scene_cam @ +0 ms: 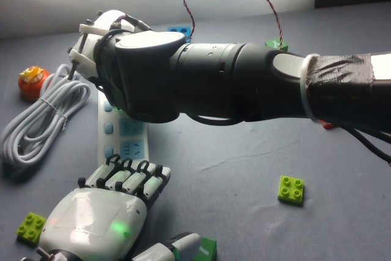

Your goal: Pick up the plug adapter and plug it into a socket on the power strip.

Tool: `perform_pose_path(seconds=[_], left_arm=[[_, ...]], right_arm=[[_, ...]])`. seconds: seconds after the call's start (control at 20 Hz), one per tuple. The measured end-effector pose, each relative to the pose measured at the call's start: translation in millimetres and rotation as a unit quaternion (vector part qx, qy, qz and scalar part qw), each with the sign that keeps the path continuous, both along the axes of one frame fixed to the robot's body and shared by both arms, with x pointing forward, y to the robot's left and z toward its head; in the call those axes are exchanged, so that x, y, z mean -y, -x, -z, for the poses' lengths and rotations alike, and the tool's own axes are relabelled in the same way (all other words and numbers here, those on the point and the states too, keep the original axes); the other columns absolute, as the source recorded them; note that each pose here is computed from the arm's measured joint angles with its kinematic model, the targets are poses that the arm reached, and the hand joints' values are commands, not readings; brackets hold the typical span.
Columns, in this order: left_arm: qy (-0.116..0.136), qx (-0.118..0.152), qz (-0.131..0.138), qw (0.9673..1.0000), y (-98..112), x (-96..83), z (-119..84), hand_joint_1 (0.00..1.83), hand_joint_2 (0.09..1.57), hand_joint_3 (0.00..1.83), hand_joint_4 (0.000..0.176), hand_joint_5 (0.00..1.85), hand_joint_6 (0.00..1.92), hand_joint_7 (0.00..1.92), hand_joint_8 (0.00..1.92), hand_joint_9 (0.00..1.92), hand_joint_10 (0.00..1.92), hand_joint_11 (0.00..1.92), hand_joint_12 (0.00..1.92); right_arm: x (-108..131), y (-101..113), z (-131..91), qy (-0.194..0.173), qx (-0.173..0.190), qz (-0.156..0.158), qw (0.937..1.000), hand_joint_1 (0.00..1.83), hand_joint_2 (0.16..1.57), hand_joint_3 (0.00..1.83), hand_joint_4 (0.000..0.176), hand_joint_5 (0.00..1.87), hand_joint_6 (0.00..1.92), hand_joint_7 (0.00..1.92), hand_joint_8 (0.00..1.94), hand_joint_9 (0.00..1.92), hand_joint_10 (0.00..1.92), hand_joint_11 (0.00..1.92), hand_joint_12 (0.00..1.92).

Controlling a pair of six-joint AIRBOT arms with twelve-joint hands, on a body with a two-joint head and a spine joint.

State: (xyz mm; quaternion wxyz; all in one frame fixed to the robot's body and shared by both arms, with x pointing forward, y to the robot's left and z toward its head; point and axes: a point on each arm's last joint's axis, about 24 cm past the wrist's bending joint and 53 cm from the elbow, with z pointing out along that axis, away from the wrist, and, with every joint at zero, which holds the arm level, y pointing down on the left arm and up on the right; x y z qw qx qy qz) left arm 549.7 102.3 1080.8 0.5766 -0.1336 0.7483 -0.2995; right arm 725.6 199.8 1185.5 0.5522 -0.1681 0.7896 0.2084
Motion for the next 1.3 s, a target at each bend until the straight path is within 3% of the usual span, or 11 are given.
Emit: perform_pose_path(seconds=[0.1, 0.15, 0.2, 0.25, 0.3, 0.35, 0.45, 0.8, 0.9, 1.2, 1.3], left_arm=[[0.000, -0.001, 0.000, 1.0000, 0, 0.1, 0, 0.00, 1.24, 0.00, 0.000, 0.15, 0.00, 0.15, 0.00, 0.13, 0.00, 0.00, 0.34], [0.000, 0.000, 0.000, 1.0000, 0, 0.3, 0, 0.00, 1.24, 0.00, 0.000, 0.14, 0.00, 0.14, 0.00, 0.12, 0.00, 0.00, 0.34], [0.001, -0.001, 0.000, 1.0000, 0, 0.4, 0, 0.00, 1.24, 0.00, 0.000, 0.14, 0.00, 0.14, 0.00, 0.12, 0.00, 0.00, 0.33], [0.001, -0.001, 0.000, 1.0000, 0, 0.4, 0, 0.00, 1.24, 0.00, 0.000, 0.13, 0.00, 0.12, 0.00, 0.10, 0.00, 0.00, 0.27], [0.002, -0.002, 0.000, 1.0000, 0, 0.7, 0, 0.00, 1.24, 0.00, 0.000, 0.12, 0.00, 0.12, 0.00, 0.10, 0.00, 0.00, 0.27], [0.002, -0.002, 0.001, 1.0000, 0, 1.0, 0, 0.00, 1.24, 0.00, 0.000, 0.13, 0.00, 0.13, 0.00, 0.10, 0.00, 0.00, 0.28], [0.003, -0.005, 0.001, 1.0000, -2, 1.8, 1, 0.00, 1.24, 0.00, 0.000, 0.13, 0.00, 0.12, 0.00, 0.10, 0.00, 0.00, 0.28], [0.006, -0.008, 0.000, 1.0000, -9, 1.4, 0, 0.00, 1.23, 0.00, 0.000, 0.16, 0.01, 0.15, 0.01, 0.14, 0.01, 0.00, 0.35], [0.006, -0.007, 0.001, 1.0000, -9, 1.8, -1, 0.00, 1.24, 0.00, 0.000, 0.13, 0.01, 0.12, 0.01, 0.11, 0.00, 0.00, 0.28], [0.009, -0.010, 0.004, 0.9999, -11, 1.8, -1, 0.00, 1.22, 0.00, 0.000, 0.14, 0.00, 0.13, 0.00, 0.11, 0.00, 0.00, 0.28], [0.007, -0.010, 0.005, 0.9999, -12, -0.6, -3, 0.00, 1.22, 0.00, 0.000, 0.12, 0.00, 0.12, 0.00, 0.10, 0.00, 0.00, 0.27]], right_arm=[[0, -1, -1, -0.004, 0.001, 0.000, 1.0000, 1.21, 1.11, 0.00, 0.034, 0.95, 1.02, 1.03, 0.91, 1.12, 0.00, 0.65, 1.04], [0, -1, -2, -0.004, 0.003, 0.000, 1.0000, 1.16, 1.11, 0.00, 0.000, 0.98, 0.98, 0.97, 0.45, 1.09, 0.01, 0.63, 1.03], [0, 0, -2, -0.003, 0.004, -0.001, 1.0000, 1.15, 1.10, 0.00, 0.000, 0.99, 0.95, 1.02, 0.20, 1.08, 0.01, 0.62, 1.04], [-1, 0, -2, -0.004, 0.004, -0.002, 1.0000, 1.15, 1.10, 0.00, 0.000, 0.99, 0.96, 1.03, 0.09, 1.07, 0.00, 0.62, 1.01], [-1, 0, -3, -0.004, 0.005, -0.002, 1.0000, 1.12, 1.05, 0.00, 0.000, 0.88, 0.44, 1.03, 0.04, 1.05, 0.01, 0.61, 0.98], [-1, 0, -3, -0.004, 0.006, -0.003, 1.0000, 1.12, 1.03, 0.00, 0.000, 0.89, 0.18, 1.01, 0.01, 1.03, 0.00, 0.59, 0.98], [-1, -1, -6, -0.005, 0.007, -0.003, 1.0000, 1.10, 1.03, 0.00, 0.000, 0.88, 0.02, 0.94, 0.00, 0.96, 0.00, 0.51, 1.01], [3, -4, -13, -0.012, 0.006, 0.003, 0.9999, 1.07, 1.03, 0.00, 0.000, 0.80, 0.00, 0.82, 0.00, 0.76, 0.00, 0.28, 1.02], [3, -5, -16, -0.016, 0.006, 0.004, 0.9998, 1.00, 1.06, 0.01, 0.000, 0.74, 0.00, 0.73, 0.00, 0.67, 0.00, 0.19, 1.04], [13, -13, -38, -0.035, 0.011, 0.016, 0.9992, 0.87, 1.05, 0.00, 0.000, 0.53, 0.00, 0.52, 0.00, 0.49, 0.00, 0.01, 1.07], [17, -10, -50, -0.041, 0.016, 0.012, 0.9989, 0.83, 1.06, 0.00, 0.000, 0.43, 0.00, 0.44, 0.00, 0.42, 0.00, 0.00, 1.00]])
